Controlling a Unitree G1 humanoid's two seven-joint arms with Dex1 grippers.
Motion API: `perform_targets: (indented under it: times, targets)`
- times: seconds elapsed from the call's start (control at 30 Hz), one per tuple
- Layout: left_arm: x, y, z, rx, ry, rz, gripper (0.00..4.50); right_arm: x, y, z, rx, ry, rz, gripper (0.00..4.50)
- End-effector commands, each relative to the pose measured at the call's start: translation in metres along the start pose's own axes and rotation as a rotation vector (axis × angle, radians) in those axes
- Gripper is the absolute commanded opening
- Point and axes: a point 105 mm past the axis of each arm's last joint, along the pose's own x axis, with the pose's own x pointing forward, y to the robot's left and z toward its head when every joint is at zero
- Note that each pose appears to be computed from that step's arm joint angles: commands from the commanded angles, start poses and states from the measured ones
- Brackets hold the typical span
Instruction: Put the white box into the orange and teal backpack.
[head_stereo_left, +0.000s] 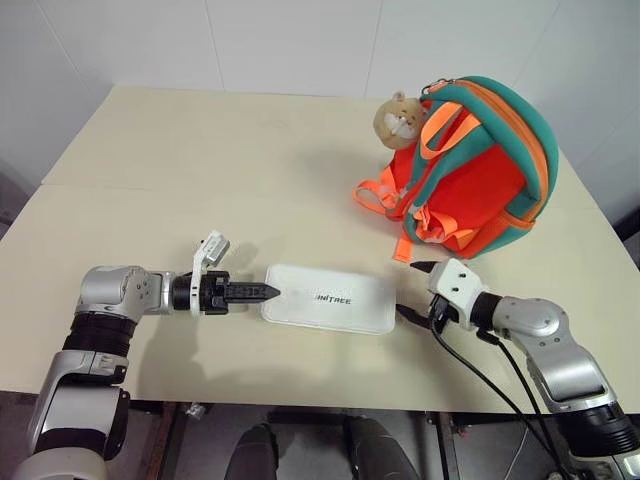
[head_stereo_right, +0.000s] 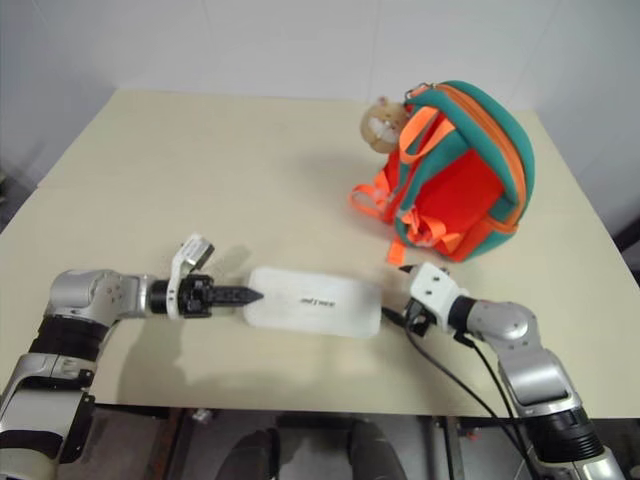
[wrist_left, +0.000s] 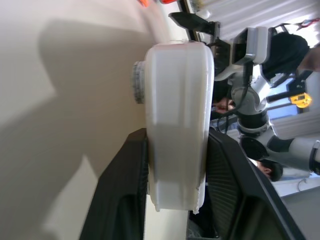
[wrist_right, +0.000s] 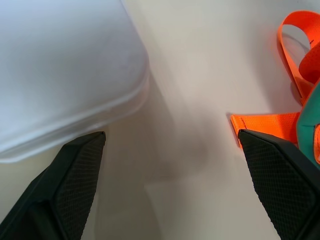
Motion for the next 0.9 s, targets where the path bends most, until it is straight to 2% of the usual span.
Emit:
perform_targets:
  times: [0.03, 0.27, 0.47, 0.73, 0.9]
  targets:
    - [0.002, -0.009, 0.007, 0.035, -0.009, -0.032, 1.25, -0.004, -0.005, 0.013, -0.023, -0.044, -0.013, 4.5]
    - [0.0, -0.014, 0.007, 0.03, -0.035, -0.05, 1.25, -0.003, -0.005, 0.015, -0.023, -0.055, -0.014, 4.5]
    - [-0.016, -0.022, 0.018, 0.022, -0.161, -0.062, 1.25, -0.013, -0.01, 0.021, -0.003, -0.1, -0.059, 4.5]
    - [-0.041, -0.036, 0.028, -0.009, -0.362, -0.095, 1.25, -0.04, -0.03, 0.04, 0.172, -0.262, -0.234, 4.5]
    - [-0.052, -0.043, 0.035, -0.012, -0.476, -0.106, 1.25, -0.039, -0.047, 0.056, 0.297, -0.372, -0.294, 4.5]
